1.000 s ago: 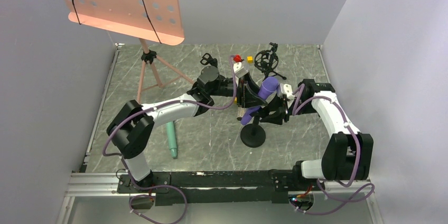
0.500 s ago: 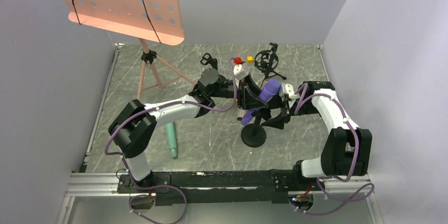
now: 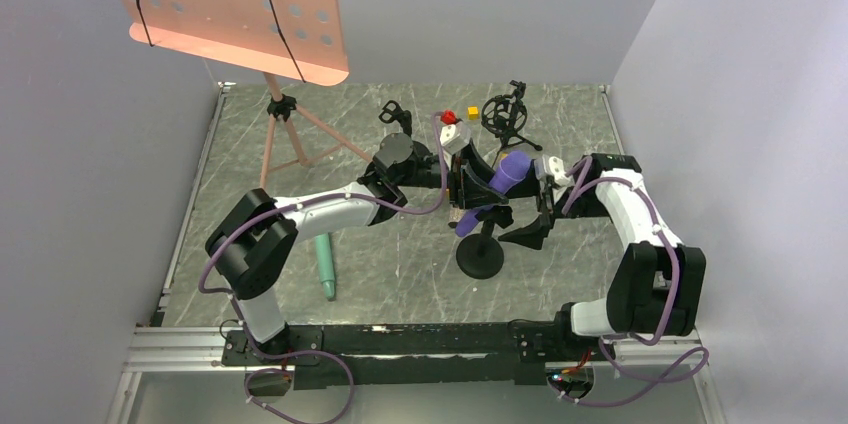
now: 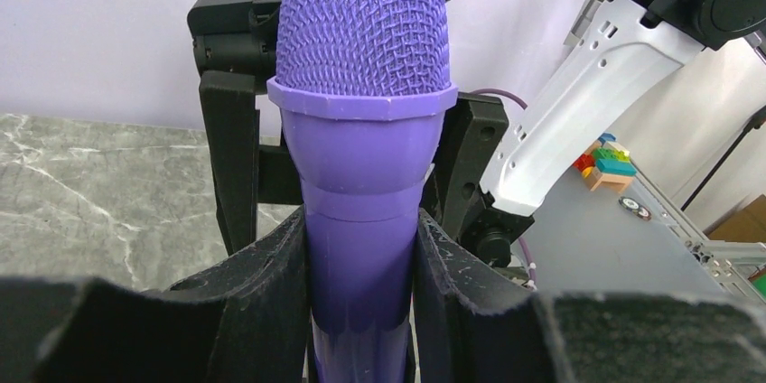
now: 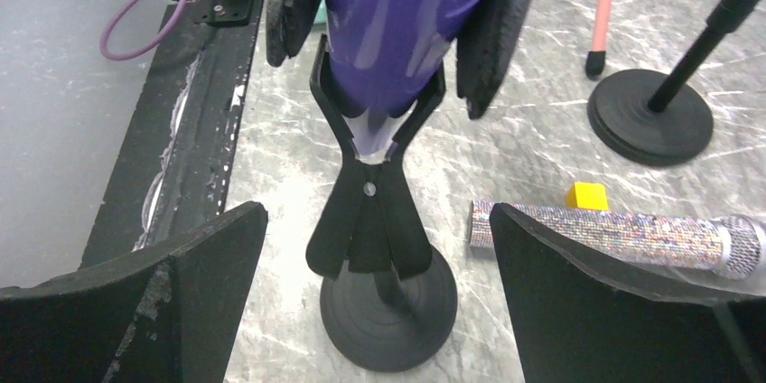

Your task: Attach the microphones to the stand

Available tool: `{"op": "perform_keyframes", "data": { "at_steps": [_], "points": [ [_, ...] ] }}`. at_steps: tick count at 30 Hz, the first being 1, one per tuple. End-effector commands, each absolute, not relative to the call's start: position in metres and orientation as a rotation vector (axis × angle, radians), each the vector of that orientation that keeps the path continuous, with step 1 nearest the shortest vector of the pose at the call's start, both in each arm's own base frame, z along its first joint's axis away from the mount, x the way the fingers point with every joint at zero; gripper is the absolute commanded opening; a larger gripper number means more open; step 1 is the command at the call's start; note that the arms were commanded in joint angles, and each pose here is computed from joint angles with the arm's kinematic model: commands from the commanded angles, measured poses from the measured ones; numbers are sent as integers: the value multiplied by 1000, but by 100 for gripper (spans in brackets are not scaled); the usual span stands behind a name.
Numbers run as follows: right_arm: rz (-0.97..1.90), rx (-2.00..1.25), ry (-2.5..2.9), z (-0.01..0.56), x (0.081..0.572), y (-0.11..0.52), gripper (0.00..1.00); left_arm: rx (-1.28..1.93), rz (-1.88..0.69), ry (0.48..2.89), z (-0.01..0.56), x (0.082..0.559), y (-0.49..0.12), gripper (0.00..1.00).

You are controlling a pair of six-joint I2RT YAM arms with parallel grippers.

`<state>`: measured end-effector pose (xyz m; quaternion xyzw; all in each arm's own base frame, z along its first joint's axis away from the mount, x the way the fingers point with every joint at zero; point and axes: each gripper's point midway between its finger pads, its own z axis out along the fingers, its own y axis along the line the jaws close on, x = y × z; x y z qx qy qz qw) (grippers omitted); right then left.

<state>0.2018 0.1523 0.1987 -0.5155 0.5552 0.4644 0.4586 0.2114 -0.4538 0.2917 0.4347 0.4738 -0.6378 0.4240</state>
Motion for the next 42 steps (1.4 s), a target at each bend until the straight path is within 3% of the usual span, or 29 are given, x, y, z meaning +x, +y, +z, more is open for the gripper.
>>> {"op": "perform_keyframes", "data": {
  "at_steps": [1, 35, 38, 42],
  "points": [
    [1077, -1250, 1333, 211, 206, 146, 100, 1111, -1600, 1286, 261, 208, -453, 0],
    [1012, -1234, 1335, 201, 210, 133, 99, 1170, -1544, 1356, 248, 210, -459, 0],
    [1011, -1231, 1339, 201, 210, 133, 99, 1146, -1526, 1360, 254, 214, -459, 13],
    [1013, -1227, 1343, 201, 210, 132, 99, 1093, -1490, 1376, 264, 221, -457, 44]
  ]
}}
